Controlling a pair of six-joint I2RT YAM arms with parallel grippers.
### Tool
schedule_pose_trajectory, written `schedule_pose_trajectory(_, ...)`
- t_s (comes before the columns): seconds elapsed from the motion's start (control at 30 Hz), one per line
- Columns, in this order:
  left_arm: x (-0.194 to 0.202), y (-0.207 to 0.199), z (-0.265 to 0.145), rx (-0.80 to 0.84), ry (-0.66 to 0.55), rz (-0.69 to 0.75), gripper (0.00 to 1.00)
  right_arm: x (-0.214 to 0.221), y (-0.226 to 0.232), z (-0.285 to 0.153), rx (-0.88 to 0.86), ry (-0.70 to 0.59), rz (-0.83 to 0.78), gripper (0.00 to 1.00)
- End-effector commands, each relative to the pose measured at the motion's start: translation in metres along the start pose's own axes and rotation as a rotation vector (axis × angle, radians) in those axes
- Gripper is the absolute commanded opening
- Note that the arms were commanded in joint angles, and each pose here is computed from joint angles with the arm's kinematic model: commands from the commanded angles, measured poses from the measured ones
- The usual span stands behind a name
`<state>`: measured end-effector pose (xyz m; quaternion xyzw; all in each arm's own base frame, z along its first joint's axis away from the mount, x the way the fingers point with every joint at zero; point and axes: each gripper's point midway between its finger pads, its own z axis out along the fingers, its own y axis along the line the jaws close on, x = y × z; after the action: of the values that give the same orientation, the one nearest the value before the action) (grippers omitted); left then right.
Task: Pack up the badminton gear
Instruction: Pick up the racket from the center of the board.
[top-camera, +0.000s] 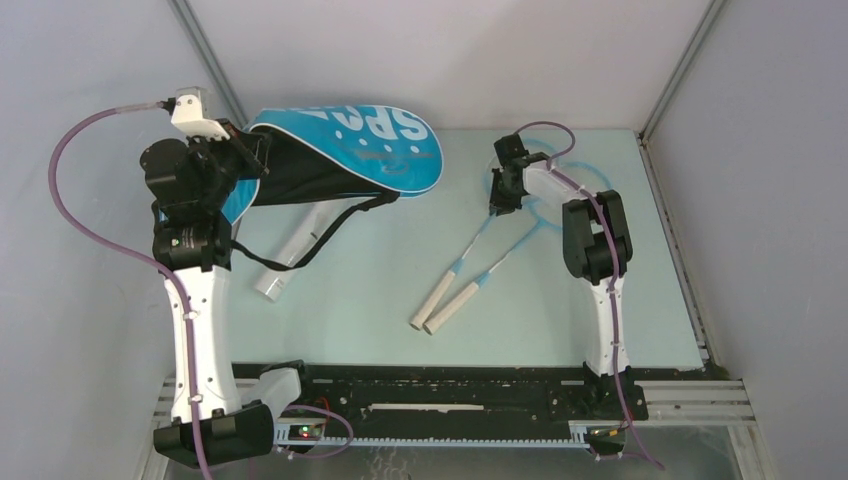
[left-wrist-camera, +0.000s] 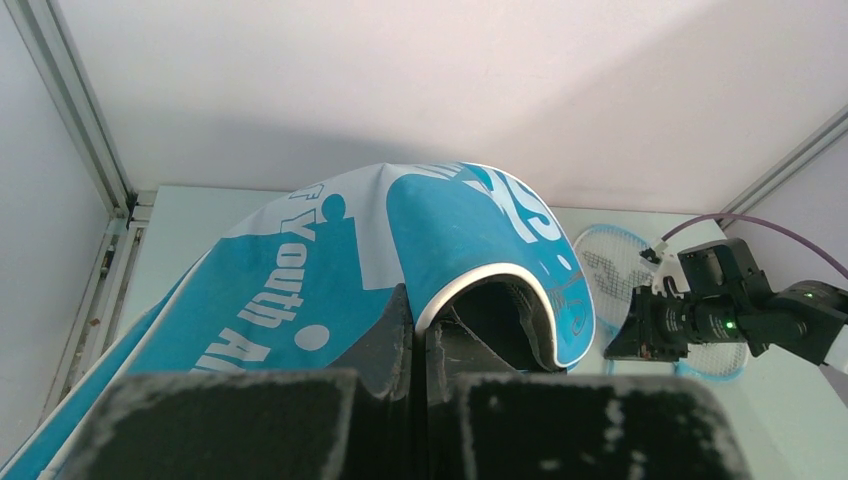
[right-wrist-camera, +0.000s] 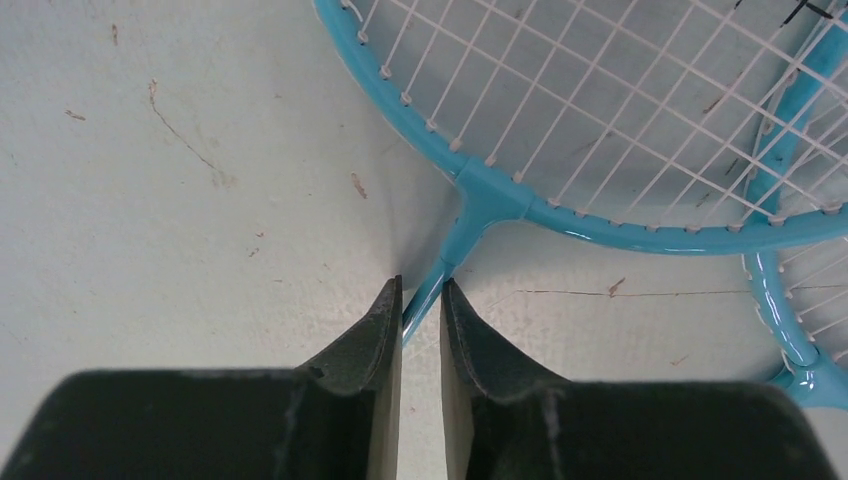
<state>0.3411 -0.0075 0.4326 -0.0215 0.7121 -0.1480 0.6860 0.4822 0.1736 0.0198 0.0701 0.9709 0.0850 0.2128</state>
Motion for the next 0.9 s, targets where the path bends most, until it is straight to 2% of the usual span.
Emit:
schedule_pose_trajectory(0.0,-0.017,-0.013,-0.005,0.051,-0.076,0.023,0.00,0.023,-0.018,0.010,0.027,0.098,-0.005,0.02)
schedule_pose_trajectory(0.33,0.011,-0.007,-0.002,0.049,0.005,0.115,0.00,-0.005,0.016,-0.010,-0.112,0.063,0.117,0.00)
schedule_pose_trajectory(0.5,0.023,0.006,0.002,-0.019,0.027,0.109,0.00,-0.019,0.035,-0.030,-0.233,0.058,0.189,0.00)
schedule_pose_trajectory(0.73,0.029,0.007,0.009,-0.033,0.031,0.099,0.00,-0.037,0.043,-0.052,-0.333,0.042,0.281,0.00)
schedule_pose_trajectory(0.87,0.027,0.007,0.011,-0.043,0.022,0.102,0.00,-0.040,0.054,-0.060,-0.485,0.088,0.374,0.00)
